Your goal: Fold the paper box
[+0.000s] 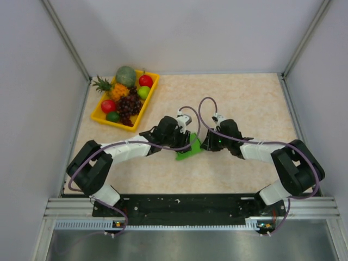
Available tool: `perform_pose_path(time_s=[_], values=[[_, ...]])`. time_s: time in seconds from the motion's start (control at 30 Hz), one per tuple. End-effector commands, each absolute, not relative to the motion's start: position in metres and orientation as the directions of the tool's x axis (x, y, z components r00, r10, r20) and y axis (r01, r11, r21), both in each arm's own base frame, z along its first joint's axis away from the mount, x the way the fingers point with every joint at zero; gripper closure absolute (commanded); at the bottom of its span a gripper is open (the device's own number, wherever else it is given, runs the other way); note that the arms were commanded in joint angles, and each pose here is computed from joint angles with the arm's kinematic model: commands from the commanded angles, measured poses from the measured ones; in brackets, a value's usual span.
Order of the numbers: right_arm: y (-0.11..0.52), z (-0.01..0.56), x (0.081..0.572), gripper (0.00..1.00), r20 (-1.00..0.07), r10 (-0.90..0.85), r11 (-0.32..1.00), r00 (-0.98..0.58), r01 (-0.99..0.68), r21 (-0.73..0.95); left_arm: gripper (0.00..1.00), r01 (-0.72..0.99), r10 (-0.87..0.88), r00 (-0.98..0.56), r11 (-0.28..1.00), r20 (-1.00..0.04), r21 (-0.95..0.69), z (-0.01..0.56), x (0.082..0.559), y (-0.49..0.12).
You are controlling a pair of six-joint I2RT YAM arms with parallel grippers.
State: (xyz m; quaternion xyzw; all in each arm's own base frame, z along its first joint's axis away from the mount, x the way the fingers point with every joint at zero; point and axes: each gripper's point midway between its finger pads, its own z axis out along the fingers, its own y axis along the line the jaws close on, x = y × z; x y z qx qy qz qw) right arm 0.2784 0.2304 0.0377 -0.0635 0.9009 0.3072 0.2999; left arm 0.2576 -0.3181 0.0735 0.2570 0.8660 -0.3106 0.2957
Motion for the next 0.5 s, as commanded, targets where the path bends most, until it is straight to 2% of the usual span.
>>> perform_pose_path(time_s=[0.0, 0.07, 0.23, 0.37, 0.47], values=[[0.245, 0.048, 0.286, 0.74, -0.605, 0.065, 0.774, -0.794, -0.342, 0.533, 0.57, 0.620, 0.202, -0.651, 0.698, -0.732, -0.359, 0.113, 0.267, -0.308], [0.245, 0.050, 0.286, 0.74, -0.609, 0.068, 0.773, -0.790, -0.344, 0.532, 0.56, 0.588, 0.180, -0.667, 0.723, -0.723, -0.362, 0.117, 0.263, -0.300], [0.244, 0.050, 0.286, 0.73, -0.607, 0.065, 0.776, -0.792, -0.342, 0.530, 0.52, 0.451, 0.091, -0.792, 0.753, -0.603, -0.479, 0.097, 0.229, -0.282], [0.248, 0.053, 0.286, 0.73, -0.608, 0.068, 0.765, -0.791, -0.350, 0.540, 0.50, 0.389, 0.009, -0.795, 0.775, -0.607, -0.497, 0.098, 0.222, -0.267], [0.249, 0.055, 0.287, 0.73, -0.607, 0.070, 0.763, -0.792, -0.350, 0.544, 0.53, 0.371, 0.010, -0.814, 0.778, -0.581, -0.506, 0.093, 0.219, -0.268]])
